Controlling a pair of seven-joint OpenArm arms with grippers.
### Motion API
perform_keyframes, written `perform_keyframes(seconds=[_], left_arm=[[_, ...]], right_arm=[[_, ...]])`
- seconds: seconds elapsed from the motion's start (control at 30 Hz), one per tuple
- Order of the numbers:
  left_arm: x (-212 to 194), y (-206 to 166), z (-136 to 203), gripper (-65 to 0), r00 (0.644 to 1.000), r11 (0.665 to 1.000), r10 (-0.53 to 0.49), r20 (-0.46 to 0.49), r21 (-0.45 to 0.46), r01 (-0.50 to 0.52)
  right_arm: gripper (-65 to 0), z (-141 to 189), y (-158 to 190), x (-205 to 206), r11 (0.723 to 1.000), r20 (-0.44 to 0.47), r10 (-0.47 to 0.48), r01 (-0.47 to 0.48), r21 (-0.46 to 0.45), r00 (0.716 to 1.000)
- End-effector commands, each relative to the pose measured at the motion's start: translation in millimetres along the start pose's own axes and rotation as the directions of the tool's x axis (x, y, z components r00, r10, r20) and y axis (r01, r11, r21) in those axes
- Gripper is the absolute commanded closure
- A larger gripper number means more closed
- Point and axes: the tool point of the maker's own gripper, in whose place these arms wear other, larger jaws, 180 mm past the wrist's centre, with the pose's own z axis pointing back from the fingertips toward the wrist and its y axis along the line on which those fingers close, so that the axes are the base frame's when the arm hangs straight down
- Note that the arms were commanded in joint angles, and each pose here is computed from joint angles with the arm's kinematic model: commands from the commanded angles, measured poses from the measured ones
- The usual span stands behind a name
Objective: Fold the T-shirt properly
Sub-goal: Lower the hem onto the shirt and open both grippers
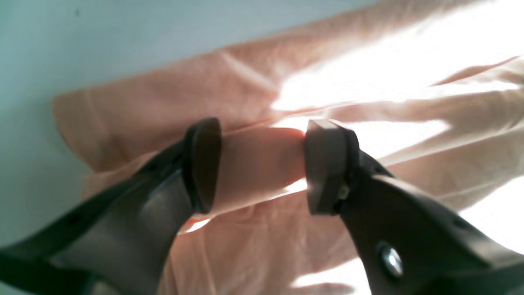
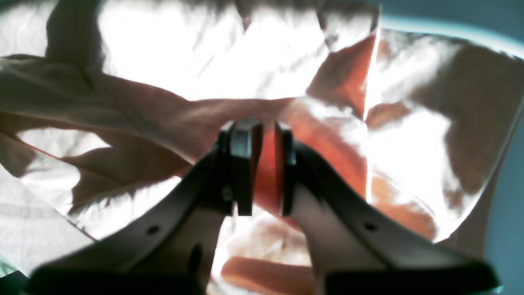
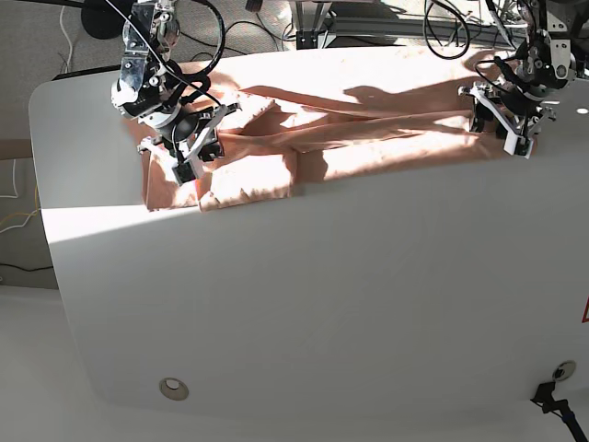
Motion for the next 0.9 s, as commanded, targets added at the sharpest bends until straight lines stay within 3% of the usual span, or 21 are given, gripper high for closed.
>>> perform_keyframes(seconds=[0.0,0.1,0.3,0.63,0.87], left_arm=[[-1.7,13.2,0.9,-30.9,0.999,0.998,-0.047,-0.014,0.045,0.047],[-13.0,23.4,-2.5,-30.9,0.994,0.991,-0.091,-0.064,0.089,0.096],[-8.5,6.9,-32.5,-30.9,0.983,0.986,-0.157,-0.094,0.042,0.161],[50.6,24.7,-74.6,-30.9,0.991,0.989,-0.128,-0.031,0.067,0.130],[83.0,37.7,-83.6,-30.9,0.994,0.990,-0.106,0.013,0.091,0.105]], right_arm=[[-8.8,-1.8,-0.2,2.5,1.000,0.043,-0.017,0.017,0.009,0.999],[-8.8,-9.1,0.4,-14.9,0.999,0.021,-0.049,0.049,0.022,0.999],[-8.8,-22.8,-2.5,-33.6,0.995,0.010,-0.097,0.097,0.033,0.995],[-8.8,-44.6,-45.4,-3.4,0.996,0.033,-0.087,0.088,-0.011,0.996],[-8.8,-50.0,-86.5,13.9,0.982,0.074,-0.166,0.172,-0.073,0.983]])
